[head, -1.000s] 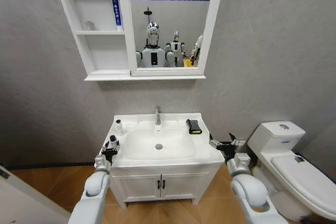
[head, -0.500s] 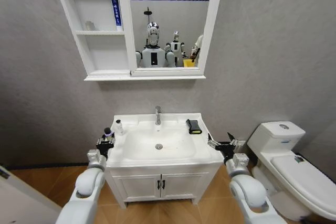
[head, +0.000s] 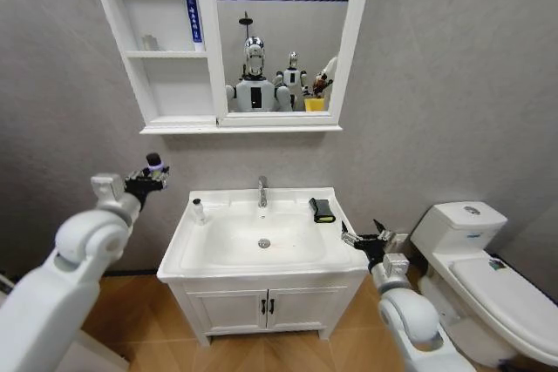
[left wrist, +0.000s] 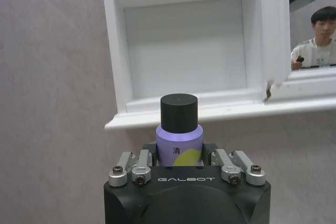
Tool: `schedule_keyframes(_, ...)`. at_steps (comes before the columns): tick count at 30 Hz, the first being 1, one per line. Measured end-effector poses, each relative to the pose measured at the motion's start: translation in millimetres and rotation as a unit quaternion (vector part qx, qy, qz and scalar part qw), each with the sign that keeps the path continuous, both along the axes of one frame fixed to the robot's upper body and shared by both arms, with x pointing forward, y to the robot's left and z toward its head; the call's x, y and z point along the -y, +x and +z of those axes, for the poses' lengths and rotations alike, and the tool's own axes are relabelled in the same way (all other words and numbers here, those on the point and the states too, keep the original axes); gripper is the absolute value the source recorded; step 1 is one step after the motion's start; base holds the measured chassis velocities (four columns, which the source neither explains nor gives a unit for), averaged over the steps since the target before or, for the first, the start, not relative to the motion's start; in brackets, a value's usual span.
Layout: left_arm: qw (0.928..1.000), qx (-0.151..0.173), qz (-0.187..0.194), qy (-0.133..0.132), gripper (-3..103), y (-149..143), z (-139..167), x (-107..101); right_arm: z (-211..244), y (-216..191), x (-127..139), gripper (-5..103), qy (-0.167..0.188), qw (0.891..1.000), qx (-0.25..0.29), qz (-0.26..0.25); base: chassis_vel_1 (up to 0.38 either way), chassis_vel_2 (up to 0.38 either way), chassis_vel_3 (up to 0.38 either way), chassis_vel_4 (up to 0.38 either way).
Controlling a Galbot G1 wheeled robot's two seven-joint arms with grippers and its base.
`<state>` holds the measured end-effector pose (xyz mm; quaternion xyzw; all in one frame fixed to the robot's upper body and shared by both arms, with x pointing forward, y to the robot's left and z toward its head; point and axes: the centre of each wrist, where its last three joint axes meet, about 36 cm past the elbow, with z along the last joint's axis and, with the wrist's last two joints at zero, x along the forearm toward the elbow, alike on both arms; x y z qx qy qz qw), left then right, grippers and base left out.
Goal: Move facial cleanser and shampoo from washbasin to cabinet, then wipe washbasin with towel.
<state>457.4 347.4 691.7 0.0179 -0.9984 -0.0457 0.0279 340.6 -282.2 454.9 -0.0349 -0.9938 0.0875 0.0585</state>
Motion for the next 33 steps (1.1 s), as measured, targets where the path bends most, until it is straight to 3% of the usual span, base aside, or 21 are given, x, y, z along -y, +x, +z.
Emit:
schedule_keyframes(7,0.9996,0.028,0.003,-0.004,43,62.3,65.6,-13.9,-3.8,1.8,7.9,100,-0.005,1.0,-0.006,-0.008,0.0,0.0,0.0,0.0)
schedule_keyframes(12,0.9999,0.008,0.0,-0.007,43,110.1,80.3,-11.6,-4.9,2.9,9.6,100,-0.006,1.0,-0.007,-0.011,0.0,0.0,0.0,0.0)
schedule_keyframes(17,0.9998,0.011,0.002,-0.015,43,141.5,95.9,-8.3,-6.6,3.4,12.0,100,-0.007,1.0,-0.009,-0.015,0.0,0.0,0.0,0.0)
schedule_keyframes(21,0.9997,0.011,0.002,-0.023,43,153.7,106.1,-7.2,-8.0,2.7,13.6,100,-0.008,1.0,-0.011,-0.018,0.0,0.0,0.0,0.0)
schedule_keyframes(33,0.9983,-0.041,0.013,-0.04,43,193.3,113.6,-7.5,-15.8,-0.9,8.2,100,-0.001,1.0,-0.013,-0.023,0.0,0.0,0.0,0.0)
